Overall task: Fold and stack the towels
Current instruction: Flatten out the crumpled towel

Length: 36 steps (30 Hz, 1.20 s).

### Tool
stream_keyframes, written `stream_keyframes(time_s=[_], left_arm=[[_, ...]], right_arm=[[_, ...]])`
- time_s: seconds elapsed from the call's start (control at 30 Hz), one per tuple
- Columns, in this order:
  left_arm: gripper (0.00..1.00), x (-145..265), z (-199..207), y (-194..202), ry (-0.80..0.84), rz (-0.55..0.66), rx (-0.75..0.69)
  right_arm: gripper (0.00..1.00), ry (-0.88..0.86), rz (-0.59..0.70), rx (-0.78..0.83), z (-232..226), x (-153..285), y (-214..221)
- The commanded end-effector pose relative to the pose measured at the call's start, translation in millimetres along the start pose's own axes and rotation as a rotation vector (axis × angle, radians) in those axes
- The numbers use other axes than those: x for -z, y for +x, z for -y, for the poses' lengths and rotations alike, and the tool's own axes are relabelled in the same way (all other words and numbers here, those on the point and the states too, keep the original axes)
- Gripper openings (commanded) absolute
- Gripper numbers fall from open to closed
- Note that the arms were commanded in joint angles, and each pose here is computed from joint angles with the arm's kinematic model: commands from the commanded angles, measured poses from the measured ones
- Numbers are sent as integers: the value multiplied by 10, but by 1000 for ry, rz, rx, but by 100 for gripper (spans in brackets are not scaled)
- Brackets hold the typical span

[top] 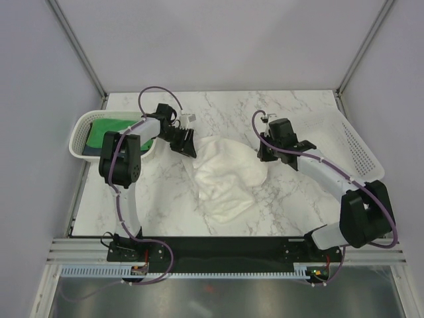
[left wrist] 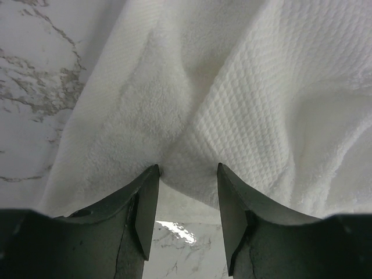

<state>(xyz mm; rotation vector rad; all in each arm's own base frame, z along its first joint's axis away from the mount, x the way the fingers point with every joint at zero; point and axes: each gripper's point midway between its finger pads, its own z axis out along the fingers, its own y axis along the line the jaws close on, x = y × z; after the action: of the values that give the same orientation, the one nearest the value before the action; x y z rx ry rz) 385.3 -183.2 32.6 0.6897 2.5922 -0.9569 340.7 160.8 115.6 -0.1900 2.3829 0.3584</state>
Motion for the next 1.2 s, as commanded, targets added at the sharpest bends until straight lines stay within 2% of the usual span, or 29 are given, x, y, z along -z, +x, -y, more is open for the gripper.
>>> stream_keyframes(time_s=[0.0, 0.03, 0.07, 0.2, 0.23, 0.27, 0.33, 0.43, 0.53, 0.7, 0.77, 0.83, 1.0, 1.17], left_arm=[[52, 34, 80, -144, 39, 29, 22], [51, 30, 83, -138, 41, 27, 31], [48, 22, 85, -134, 40, 25, 35], [32, 33, 164, -160, 69, 33, 44], [26, 62, 193, -187, 70, 41, 35], [14, 71, 205, -199, 68, 44, 33], [5, 101, 240, -228, 63, 51, 22], [2, 144, 256, -269, 52, 62, 22], [2, 217, 290, -339, 38, 82, 17], [2, 334, 351, -405, 3, 107, 15], [2, 395, 331, -420, -37, 116, 12], [2, 524, 343, -476, -87, 142, 3], [2, 806, 319, -560, -229, 205, -5], [2, 1163, 492, -699, -305, 328, -49]], right_arm=[[5, -4, -28, -39, 9, -83, 108], [21, 9, -44, -46, 35, -111, 159], [26, 19, -59, -53, 58, -116, 203], [33, 93, -79, -67, 189, -116, 298], [36, 117, -82, -60, 235, -112, 307], [37, 148, -89, -51, 299, -99, 330], [43, 168, -86, -27, 340, -64, 304], [45, 146, -63, -7, 310, -48, 187], [45, 96, -128, 33, 312, -176, 263], [41, -31, -199, 50, 229, -281, 440], [25, -22, -220, 45, 264, -283, 528], [0, -10, -211, 40, 281, -247, 537], [0, 74, -160, 32, 380, -97, 341], [0, 63, -10, 10, 252, 284, -182]])
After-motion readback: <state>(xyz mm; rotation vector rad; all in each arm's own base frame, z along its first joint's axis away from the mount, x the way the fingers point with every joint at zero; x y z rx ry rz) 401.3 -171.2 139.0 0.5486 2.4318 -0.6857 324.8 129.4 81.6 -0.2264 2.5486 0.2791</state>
